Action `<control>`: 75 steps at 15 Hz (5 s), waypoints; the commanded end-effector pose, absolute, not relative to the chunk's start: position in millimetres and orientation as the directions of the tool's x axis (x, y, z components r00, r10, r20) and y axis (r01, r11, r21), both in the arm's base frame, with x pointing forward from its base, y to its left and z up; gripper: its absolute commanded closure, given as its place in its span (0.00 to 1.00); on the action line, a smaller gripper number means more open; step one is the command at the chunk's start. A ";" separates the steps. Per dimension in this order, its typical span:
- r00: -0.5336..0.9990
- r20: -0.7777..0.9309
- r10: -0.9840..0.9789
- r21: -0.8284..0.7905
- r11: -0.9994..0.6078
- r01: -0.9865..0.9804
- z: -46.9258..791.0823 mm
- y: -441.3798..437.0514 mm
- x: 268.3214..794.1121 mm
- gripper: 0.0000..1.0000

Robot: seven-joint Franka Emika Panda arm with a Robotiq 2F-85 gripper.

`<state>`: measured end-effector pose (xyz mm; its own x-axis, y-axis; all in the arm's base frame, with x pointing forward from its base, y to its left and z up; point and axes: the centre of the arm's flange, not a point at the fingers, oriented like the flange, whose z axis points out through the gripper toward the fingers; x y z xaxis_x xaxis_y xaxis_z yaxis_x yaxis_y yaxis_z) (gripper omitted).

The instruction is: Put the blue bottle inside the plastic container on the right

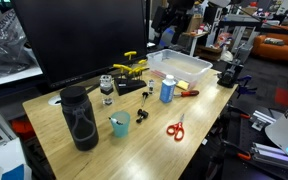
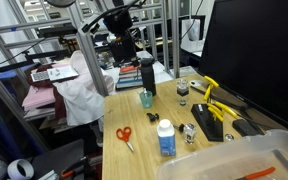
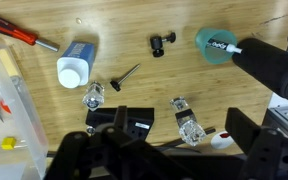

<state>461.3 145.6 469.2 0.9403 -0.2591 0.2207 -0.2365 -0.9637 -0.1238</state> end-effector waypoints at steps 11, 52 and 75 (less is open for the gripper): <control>0.854 -0.002 -0.520 -0.097 -0.850 -0.517 354.2 113.6 452.8 0.00; 0.743 0.081 -0.664 -0.084 -0.748 -0.659 262.9 15.2 494.7 0.00; 0.838 0.000 -0.545 -0.089 -0.835 -0.543 218.5 -2.1 513.3 0.58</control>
<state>509.6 1.3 219.6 0.8322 -0.5544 0.0020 -0.5529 -0.8301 -0.0722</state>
